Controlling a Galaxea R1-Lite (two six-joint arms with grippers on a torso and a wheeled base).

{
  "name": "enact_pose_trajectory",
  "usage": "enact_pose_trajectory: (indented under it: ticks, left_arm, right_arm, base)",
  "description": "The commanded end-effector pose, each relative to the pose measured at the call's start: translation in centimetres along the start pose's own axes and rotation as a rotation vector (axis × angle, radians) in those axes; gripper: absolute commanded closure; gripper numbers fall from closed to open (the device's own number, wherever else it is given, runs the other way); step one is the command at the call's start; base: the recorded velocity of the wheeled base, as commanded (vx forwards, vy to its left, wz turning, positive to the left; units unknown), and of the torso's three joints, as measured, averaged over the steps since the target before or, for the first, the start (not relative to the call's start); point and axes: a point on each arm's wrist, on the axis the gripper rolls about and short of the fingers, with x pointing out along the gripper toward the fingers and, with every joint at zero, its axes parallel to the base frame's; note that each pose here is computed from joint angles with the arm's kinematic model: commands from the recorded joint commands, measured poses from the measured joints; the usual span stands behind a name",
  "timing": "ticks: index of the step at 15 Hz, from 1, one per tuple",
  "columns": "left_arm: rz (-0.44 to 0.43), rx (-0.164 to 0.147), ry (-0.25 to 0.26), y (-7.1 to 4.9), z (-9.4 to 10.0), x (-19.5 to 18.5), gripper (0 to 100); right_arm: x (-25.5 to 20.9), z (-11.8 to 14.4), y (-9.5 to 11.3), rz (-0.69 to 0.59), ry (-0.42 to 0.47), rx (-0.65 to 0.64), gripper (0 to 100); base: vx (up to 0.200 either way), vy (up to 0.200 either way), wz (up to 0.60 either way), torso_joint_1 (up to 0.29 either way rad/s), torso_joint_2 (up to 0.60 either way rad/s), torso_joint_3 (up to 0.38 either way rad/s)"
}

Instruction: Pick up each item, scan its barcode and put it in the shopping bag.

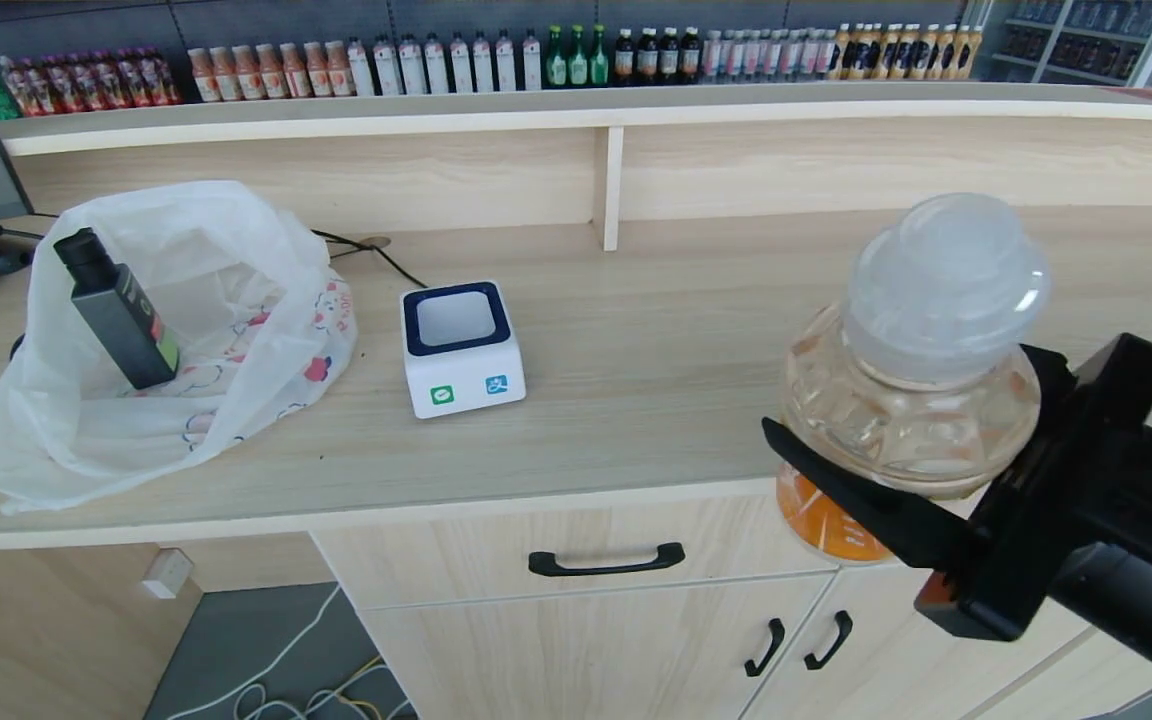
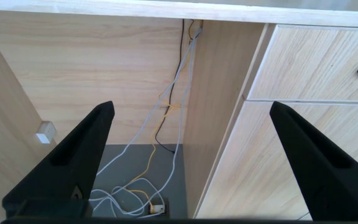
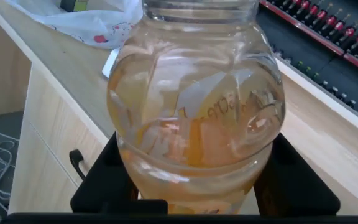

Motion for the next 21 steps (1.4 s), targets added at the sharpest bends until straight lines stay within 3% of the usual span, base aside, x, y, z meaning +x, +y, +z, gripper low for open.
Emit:
enact_pose_trajectory:
  ticks: [1,6,9,14,19,21]
  left_arm:
    - [0.000,0.000,-0.001,0.0,0.0,0.0,0]
    - [0.000,0.000,-0.001,0.0,0.0,0.0,0]
    - [0.000,0.000,-0.002,0.0,0.0,0.0,0]
    - [0.000,0.000,-0.002,0.0,0.0,0.0,0]
    - [0.000,0.000,-0.001,0.0,0.0,0.0,0]
    - [0.000,0.000,-0.001,0.0,0.0,0.0,0]
  right_arm:
    - [1.2,0.0,2.3,0.089,-0.005,-0.019,100]
    - [2.7,0.8,5.0,0.093,-0.139,-0.117,100]
    - [1.7,2.8,7.1,0.100,-0.233,-0.173,100]
    - [1.2,2.6,7.1,0.085,-0.254,-0.189,100]
    - [1.2,2.6,7.5,0.187,-0.396,-0.296,100]
    - [0.6,1.5,7.9,0.256,-0.446,-0.382,100]
  base:
    - [0.000,0.000,0.00,0.000,0.00,0.000]
    - [0.000,0.000,0.00,0.000,0.00,0.000]
    - [0.000,0.000,0.00,0.000,0.00,0.000]
    - [0.000,0.000,0.00,0.000,0.00,0.000]
    - [0.000,0.000,0.00,0.000,0.00,0.000]
    - [0.000,0.000,0.00,0.000,0.00,0.000]
